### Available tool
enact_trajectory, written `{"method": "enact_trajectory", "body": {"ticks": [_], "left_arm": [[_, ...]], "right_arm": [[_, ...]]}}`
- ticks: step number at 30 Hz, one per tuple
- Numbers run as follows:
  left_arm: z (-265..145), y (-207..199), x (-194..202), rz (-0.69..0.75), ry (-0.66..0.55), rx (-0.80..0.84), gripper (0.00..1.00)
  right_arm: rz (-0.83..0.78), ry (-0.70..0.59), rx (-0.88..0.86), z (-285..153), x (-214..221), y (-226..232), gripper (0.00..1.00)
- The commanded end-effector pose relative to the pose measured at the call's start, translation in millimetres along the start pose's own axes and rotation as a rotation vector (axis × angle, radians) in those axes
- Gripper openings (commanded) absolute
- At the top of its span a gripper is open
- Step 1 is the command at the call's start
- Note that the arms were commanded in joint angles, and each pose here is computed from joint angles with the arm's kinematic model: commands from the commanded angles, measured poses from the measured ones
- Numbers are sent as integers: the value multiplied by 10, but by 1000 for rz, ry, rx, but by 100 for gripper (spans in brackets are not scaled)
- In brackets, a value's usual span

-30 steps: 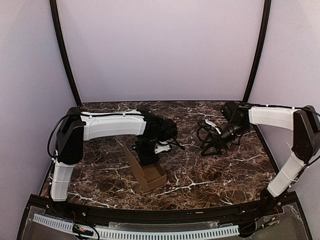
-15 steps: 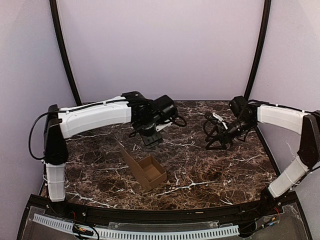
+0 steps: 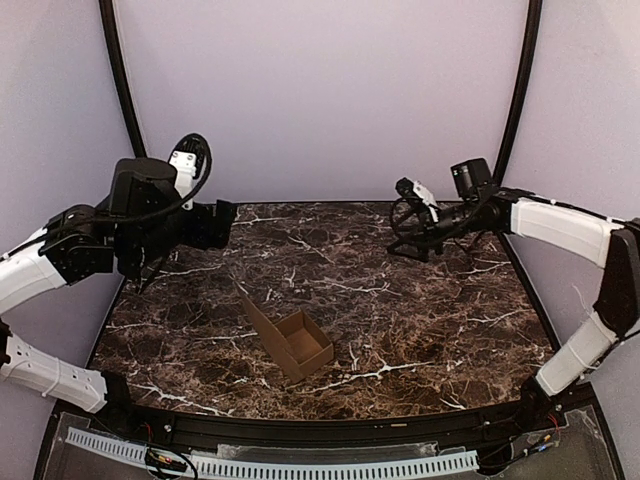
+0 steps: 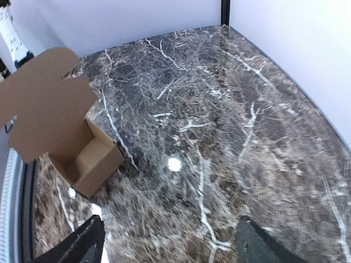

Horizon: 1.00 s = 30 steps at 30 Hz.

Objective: Fold the paper box

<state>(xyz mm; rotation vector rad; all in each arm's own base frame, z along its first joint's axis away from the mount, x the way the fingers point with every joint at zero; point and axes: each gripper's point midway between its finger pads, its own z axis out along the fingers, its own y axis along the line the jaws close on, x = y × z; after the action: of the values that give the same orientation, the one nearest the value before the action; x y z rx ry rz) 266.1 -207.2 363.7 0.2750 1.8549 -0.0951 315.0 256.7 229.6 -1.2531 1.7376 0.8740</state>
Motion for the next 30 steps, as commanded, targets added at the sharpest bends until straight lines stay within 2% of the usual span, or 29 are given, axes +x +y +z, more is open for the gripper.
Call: {"method": "enact_trajectory", "body": {"ticks": [1, 2, 4, 6, 11, 15, 20, 25, 30], "left_arm": [[-34, -120, 754, -18, 211, 109, 87], [-80, -79, 830, -39, 214, 116, 85], [-130, -25, 879, -100, 199, 122, 82], [-176, 19, 891, -148, 187, 126, 79], [-230, 46, 938, -164, 194, 140, 75], [-265, 51, 938, -174, 192, 156, 74], [-295, 88, 929, -182, 180, 156, 74], [-305, 94, 911, -180, 173, 158, 73], [-286, 101, 883, -167, 162, 147, 73]], "right_arm": [[-99, 139, -170, 712, -8, 246, 70], [-115, 174, -199, 906, 21, 308, 63], [-164, 217, -238, 1206, 34, 387, 57], [-207, 262, -275, 1491, 93, 506, 57], [-333, 366, -329, 2014, 200, 801, 57], [-419, 438, -359, 2255, 390, 922, 56], [-453, 515, -420, 2410, 649, 1105, 49], [-479, 587, -411, 2499, 826, 1145, 29], [-434, 602, -325, 2413, 723, 995, 10]]}}
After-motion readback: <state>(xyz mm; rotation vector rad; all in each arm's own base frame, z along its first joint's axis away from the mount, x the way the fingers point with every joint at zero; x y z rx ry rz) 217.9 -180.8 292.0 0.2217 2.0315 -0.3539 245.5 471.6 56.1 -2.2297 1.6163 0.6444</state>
